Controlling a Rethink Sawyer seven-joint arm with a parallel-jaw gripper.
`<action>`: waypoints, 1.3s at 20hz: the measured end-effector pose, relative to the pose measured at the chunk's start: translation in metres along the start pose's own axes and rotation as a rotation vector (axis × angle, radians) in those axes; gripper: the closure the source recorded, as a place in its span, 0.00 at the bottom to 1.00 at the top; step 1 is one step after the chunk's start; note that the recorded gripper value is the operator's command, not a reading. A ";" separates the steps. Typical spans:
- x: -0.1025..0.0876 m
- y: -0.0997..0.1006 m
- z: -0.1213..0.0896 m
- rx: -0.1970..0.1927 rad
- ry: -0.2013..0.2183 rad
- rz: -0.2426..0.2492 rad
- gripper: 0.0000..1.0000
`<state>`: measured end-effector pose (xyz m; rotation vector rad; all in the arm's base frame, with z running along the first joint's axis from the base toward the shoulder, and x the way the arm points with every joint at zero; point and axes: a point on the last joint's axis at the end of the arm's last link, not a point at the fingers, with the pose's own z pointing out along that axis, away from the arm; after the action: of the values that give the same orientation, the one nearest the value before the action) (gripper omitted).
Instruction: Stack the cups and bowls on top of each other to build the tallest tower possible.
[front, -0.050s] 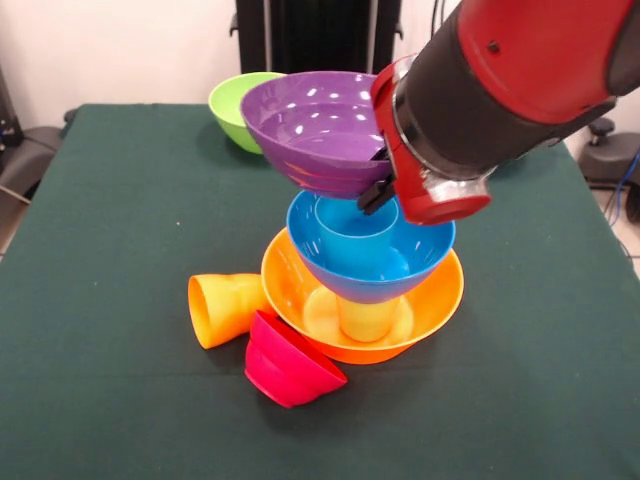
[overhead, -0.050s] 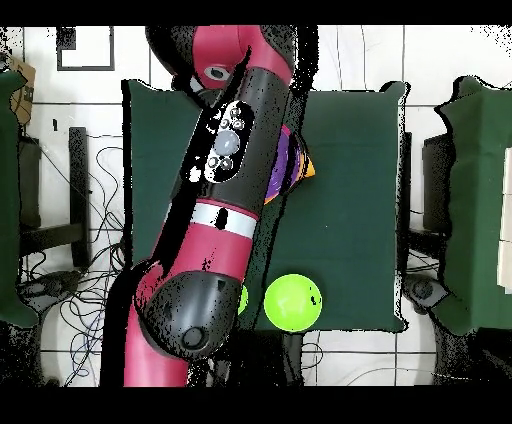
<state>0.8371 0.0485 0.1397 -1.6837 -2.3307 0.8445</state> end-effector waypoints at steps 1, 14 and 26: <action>-0.002 0.001 0.002 0.001 0.000 0.000 1.00; 0.004 0.006 0.009 0.003 0.007 -0.013 1.00; 0.007 0.008 0.006 -0.005 0.013 -0.019 1.00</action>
<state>0.8382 0.0547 0.1289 -1.6618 -2.3378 0.8224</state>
